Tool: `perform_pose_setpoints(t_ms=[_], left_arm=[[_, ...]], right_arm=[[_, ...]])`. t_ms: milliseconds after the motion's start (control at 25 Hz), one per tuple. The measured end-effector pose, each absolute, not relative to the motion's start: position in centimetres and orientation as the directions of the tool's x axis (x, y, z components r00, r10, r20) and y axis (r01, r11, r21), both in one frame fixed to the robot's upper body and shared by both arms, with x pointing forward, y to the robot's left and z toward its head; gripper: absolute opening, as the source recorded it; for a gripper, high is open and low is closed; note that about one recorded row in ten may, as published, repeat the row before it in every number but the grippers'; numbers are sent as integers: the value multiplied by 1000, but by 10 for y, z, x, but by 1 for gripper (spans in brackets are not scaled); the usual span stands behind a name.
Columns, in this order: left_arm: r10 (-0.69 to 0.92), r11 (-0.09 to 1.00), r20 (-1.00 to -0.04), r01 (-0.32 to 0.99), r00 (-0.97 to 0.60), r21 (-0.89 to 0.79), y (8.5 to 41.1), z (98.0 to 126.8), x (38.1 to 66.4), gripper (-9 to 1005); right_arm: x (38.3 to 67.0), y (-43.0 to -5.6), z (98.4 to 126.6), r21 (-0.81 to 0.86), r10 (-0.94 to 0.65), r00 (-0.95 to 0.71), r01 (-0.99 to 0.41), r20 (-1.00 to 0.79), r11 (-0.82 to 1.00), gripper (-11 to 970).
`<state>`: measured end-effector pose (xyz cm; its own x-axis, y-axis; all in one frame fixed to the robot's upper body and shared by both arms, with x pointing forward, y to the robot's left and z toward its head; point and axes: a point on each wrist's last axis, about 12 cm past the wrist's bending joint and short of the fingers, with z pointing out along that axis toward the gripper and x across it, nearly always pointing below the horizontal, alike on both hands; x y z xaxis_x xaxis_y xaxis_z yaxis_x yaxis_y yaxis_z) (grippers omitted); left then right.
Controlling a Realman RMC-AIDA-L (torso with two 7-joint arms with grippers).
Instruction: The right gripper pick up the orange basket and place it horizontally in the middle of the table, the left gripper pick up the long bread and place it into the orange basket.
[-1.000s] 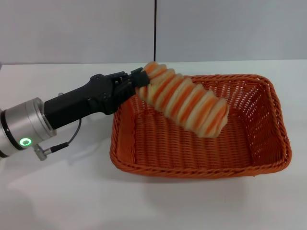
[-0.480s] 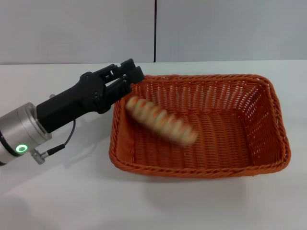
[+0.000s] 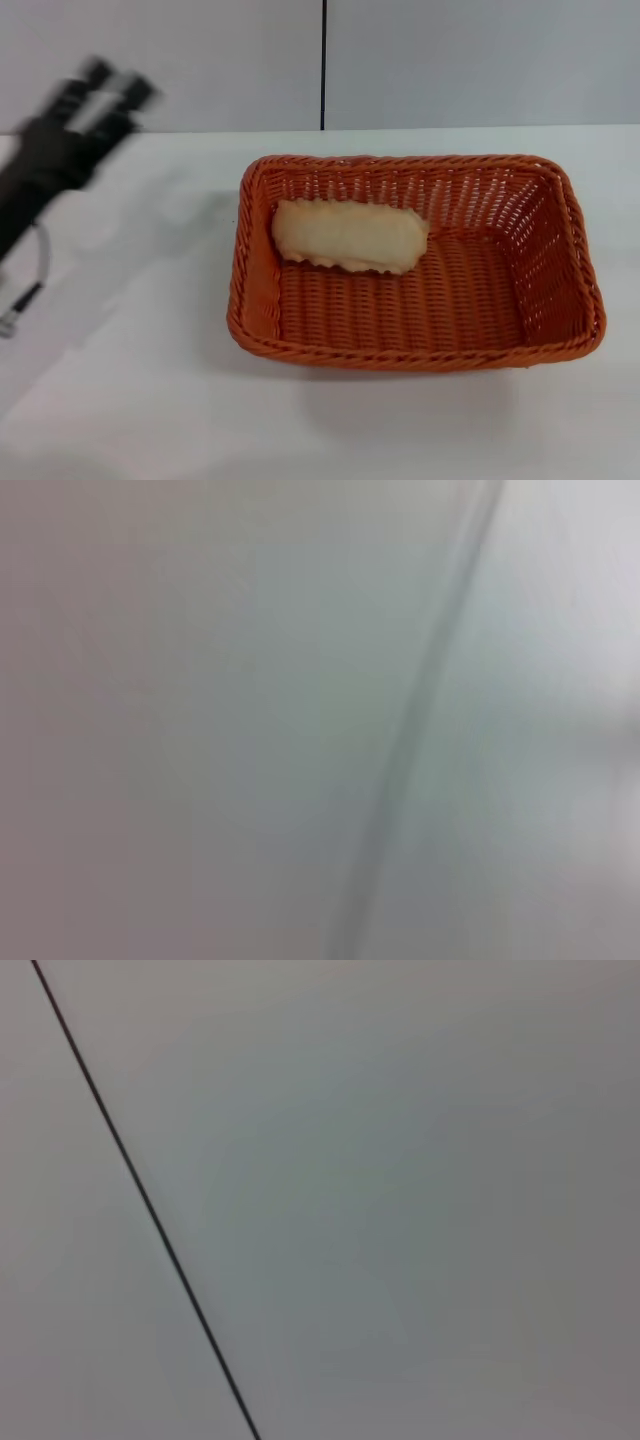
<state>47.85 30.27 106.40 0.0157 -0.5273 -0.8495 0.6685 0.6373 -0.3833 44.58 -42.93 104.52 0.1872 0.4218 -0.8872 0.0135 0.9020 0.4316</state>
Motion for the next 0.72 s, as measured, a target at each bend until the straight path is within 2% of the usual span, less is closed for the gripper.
perform_pose_setpoints(t_ms=[80, 160, 200, 240, 360, 440, 600, 720], left_arm=[[-538, 678, -840, 628, 70, -381, 308, 1062, 473, 744], [-537, 762, -823, 526, 186, -379, 319, 1058, 462, 783], [-508, 828, -815, 419, 279, -373, 327, 1055, 453, 802], [-508, 828, -815, 419, 279, -373, 327, 1055, 453, 821], [-422, 903, -820, 256, 387, -344, 336, 1050, 442, 860], [-303, 953, -847, 150, 437, -263, 340, 1048, 436, 860], [-179, 984, -871, 82, 458, -159, 341, 1048, 434, 859], [-159, 987, -873, 59, 462, -148, 343, 1048, 434, 860]], right_arm=[[445, -430, 1045, 435, 423, 191, 19, -885, 900, 454], [443, -431, 1044, 445, 429, 203, 36, -880, 895, 454], [440, -432, 1043, 455, 434, 218, 54, -874, 889, 454], [440, -432, 1043, 455, 434, 218, 54, -874, 889, 454], [438, -433, 1042, 464, 438, 234, 71, -868, 883, 453], [436, -435, 1042, 474, 440, 254, 93, -862, 875, 453], [434, -436, 1042, 487, 441, 281, 118, -852, 865, 453], [435, -435, 1041, 494, 447, 286, 118, -848, 861, 454]])
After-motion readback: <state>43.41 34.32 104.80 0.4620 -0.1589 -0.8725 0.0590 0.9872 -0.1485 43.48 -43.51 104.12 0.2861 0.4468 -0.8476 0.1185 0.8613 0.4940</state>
